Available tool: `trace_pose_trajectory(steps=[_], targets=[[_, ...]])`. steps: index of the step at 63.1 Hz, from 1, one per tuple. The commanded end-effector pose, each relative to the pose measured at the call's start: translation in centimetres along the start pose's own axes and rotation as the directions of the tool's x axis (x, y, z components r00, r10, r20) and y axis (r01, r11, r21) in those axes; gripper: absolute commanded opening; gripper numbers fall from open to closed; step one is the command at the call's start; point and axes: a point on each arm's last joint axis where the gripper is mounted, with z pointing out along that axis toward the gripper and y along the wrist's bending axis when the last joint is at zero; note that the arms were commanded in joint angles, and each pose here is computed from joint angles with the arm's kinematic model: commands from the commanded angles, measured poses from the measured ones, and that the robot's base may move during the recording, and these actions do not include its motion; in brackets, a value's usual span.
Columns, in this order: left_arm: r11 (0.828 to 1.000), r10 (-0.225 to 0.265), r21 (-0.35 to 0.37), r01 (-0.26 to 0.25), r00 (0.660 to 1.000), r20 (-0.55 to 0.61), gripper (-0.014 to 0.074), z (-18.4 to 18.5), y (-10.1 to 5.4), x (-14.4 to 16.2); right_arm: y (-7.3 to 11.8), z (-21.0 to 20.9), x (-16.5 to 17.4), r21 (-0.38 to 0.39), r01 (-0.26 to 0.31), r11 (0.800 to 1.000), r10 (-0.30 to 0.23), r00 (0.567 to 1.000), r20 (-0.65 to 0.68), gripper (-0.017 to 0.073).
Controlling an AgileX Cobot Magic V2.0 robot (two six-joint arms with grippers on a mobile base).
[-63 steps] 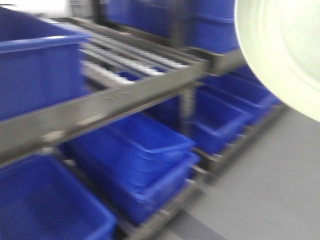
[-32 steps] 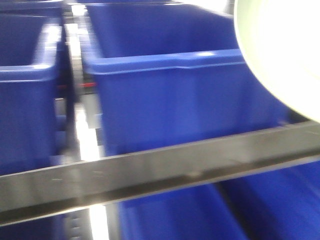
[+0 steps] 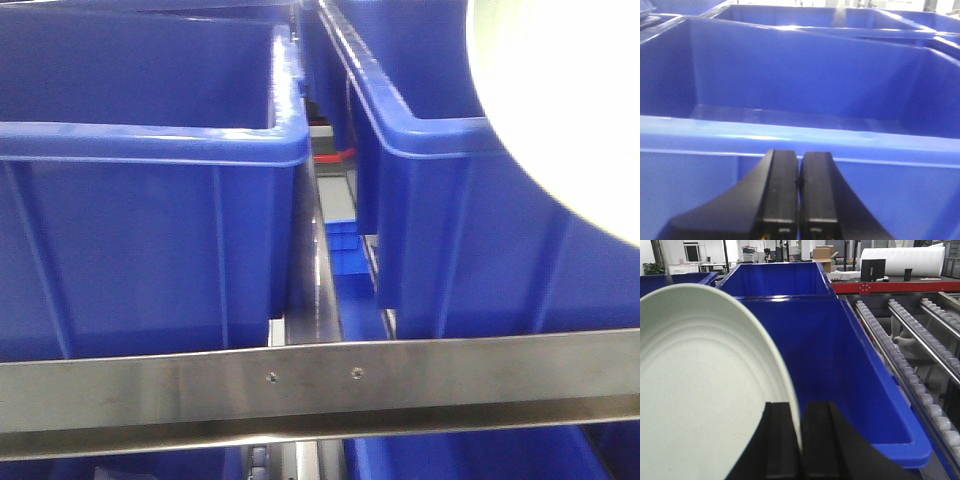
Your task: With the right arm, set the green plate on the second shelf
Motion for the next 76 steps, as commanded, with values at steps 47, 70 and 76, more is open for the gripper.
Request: trace_pose_trajectory(steps=[47, 70, 76], targets=[[1.000, -0.007, 0.008, 0.007, 0.998, 0.058, 0.0131, 0.0, 0.0, 0.5, 0.6, -0.2, -4.7, -0.064, 0.004, 0.998, 0.023, 0.910, 0.414, 0.0030], [1.000, -0.007, 0.008, 0.007, 0.998, 0.058, 0.0131, 0.0, 0.0, 0.5, 1.0, 10.6, -5.7, -0.070, -0.005, 0.998, 0.025, 0.958, 0.285, 0.0034], [1.000, -0.007, 0.008, 0.007, 0.998, 0.058, 0.0131, 0.0, 0.0, 0.5, 1.1, 13.6, -6.4, -0.071, -0.006, 0.997, 0.025, 0.963, 0.268, 0.0034]])
